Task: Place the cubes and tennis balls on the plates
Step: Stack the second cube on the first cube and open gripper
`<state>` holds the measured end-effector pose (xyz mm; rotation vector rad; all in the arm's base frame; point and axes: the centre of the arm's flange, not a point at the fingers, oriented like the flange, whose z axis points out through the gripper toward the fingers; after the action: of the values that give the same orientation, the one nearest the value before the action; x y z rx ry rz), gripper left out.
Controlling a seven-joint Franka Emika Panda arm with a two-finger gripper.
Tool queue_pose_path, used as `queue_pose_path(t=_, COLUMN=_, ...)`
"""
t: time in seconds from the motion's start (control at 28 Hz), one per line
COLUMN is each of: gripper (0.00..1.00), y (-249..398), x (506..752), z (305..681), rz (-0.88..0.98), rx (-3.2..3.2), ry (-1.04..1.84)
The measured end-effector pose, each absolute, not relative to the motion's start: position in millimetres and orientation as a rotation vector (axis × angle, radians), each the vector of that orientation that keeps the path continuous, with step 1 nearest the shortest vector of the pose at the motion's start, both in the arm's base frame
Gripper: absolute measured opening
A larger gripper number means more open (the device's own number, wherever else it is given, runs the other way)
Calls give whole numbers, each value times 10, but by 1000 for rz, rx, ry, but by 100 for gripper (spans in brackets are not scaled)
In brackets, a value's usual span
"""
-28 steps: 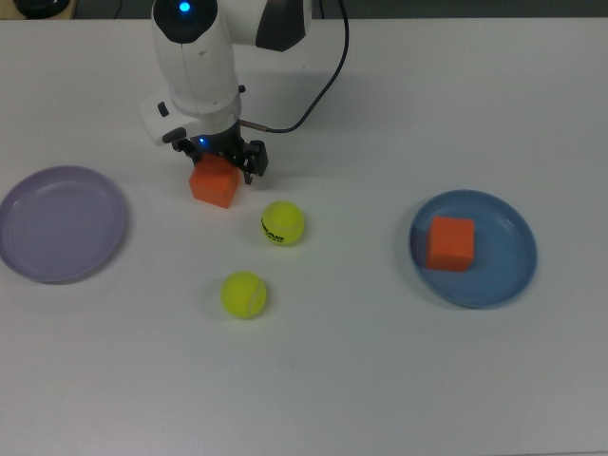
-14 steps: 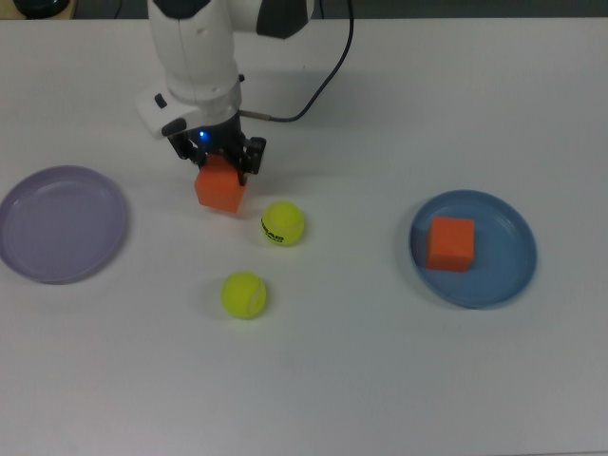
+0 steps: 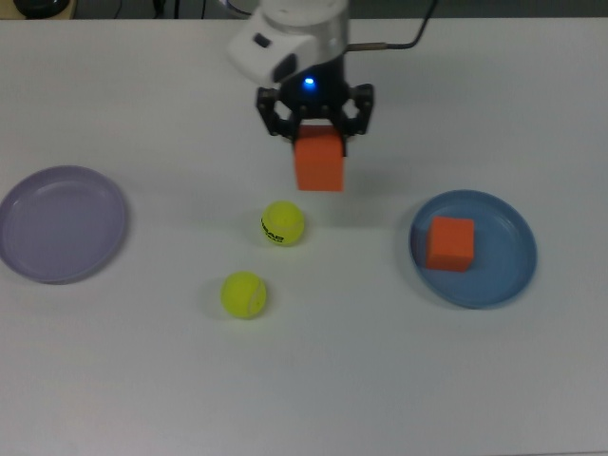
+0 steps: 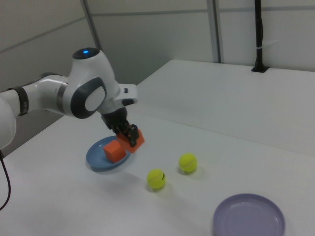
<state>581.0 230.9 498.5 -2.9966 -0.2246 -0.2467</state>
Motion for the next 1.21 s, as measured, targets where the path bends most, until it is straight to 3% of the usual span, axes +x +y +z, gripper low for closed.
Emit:
queue_pose_path(t=0.61, gripper=62, y=3700, x=5776, z=4079, rz=-249, rx=-2955, ry=-357)
queue_pose_path(t=1.21, gripper=62, y=4037, x=5795, z=4038, rz=-281, rx=-2924, ry=-375)
